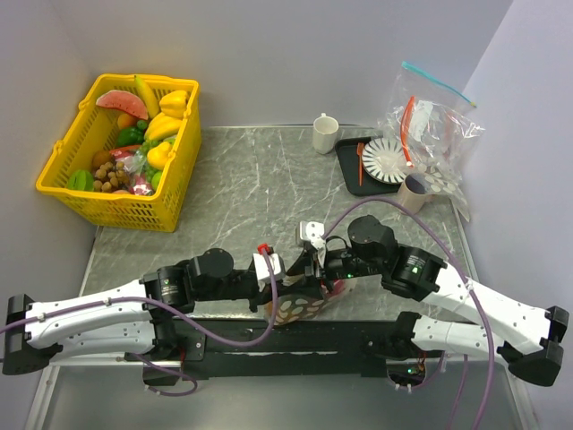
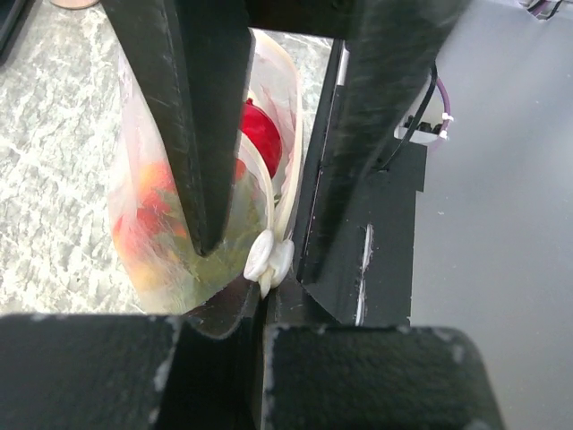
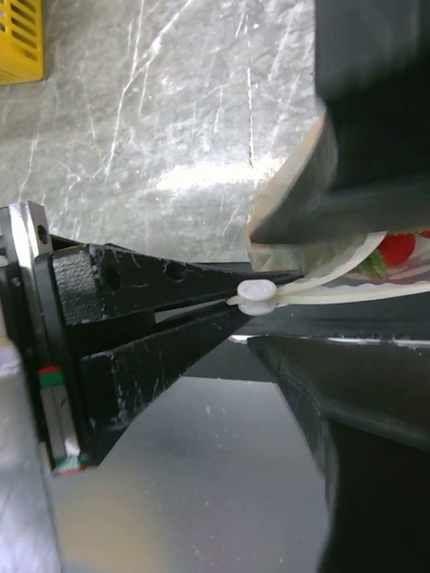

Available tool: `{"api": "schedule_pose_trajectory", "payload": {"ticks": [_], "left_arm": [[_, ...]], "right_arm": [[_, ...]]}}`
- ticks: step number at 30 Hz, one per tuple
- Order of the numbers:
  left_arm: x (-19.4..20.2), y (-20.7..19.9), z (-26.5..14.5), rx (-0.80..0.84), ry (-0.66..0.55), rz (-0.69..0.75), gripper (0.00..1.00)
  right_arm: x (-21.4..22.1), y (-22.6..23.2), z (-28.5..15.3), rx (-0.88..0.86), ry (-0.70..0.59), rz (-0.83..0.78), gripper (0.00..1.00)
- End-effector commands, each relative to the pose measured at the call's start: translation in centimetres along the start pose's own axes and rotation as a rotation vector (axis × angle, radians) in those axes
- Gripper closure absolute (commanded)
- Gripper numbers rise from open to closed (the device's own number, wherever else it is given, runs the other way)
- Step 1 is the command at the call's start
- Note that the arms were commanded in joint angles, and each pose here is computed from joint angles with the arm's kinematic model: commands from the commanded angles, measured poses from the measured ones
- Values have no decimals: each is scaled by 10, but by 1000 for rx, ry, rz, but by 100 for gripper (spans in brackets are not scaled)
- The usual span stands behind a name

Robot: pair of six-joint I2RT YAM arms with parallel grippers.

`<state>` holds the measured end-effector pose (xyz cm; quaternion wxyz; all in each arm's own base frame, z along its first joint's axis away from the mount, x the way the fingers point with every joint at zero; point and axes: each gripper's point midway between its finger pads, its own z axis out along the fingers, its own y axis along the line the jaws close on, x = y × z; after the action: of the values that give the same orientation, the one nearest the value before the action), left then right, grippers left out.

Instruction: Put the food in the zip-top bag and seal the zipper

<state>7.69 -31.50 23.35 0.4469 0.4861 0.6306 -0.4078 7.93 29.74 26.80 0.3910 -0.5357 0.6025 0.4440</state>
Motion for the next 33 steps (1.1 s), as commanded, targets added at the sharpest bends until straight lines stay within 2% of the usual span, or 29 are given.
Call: {"api": "schedule_pose_trajectory", "payload": {"ticks": [1,3,8,10,11,12,14,16,17,19,26,30,31,33], "left_arm": [[-31,-1,-3,0,-77,18,99],[-31,-1,-4,1,-83,19,99],[-30,0,-6,-4,-85,22,99],[-30,1,-7,-8,-87,22,94],[-30,-1,-9,-2,-92,25,82],[-31,0,-10,-5,-100,25,75],[-33,0,-13,-10,-114,25,69],[-35,0,-15,-9,-131,31,71],[-36,-1,-16,-7,-138,34,78],[-39,-2,-17,1,-153,46,99],[-44,5,-25,-48,-175,30,99],[-46,17,-38,-131,-195,-1,99],[-48,30,-47,-209,-212,-14,99],[-50,37,-57,-261,-231,-31,99]], "right_arm": [[-8,-4,4,25,-26,-5,63],[-11,-4,3,28,-32,-9,76],[-16,-5,-1,43,-49,-13,100],[-15,-6,-2,52,-46,-15,100],[-15,-6,-3,55,-46,-13,100],[-14,-6,-3,55,-45,-11,100],[-15,-4,-3,49,-52,-8,100],[-16,-3,-4,45,-58,-8,100],[-15,-3,-4,43,-55,-7,100],[-15,-3,-3,40,-51,-5,100],[-13,-4,-4,45,-33,-8,100],[-11,-10,-9,96,-41,-4,100],[-8,-11,-10,108,-41,3,100],[-7,-14,-12,131,-49,9,100]]}}
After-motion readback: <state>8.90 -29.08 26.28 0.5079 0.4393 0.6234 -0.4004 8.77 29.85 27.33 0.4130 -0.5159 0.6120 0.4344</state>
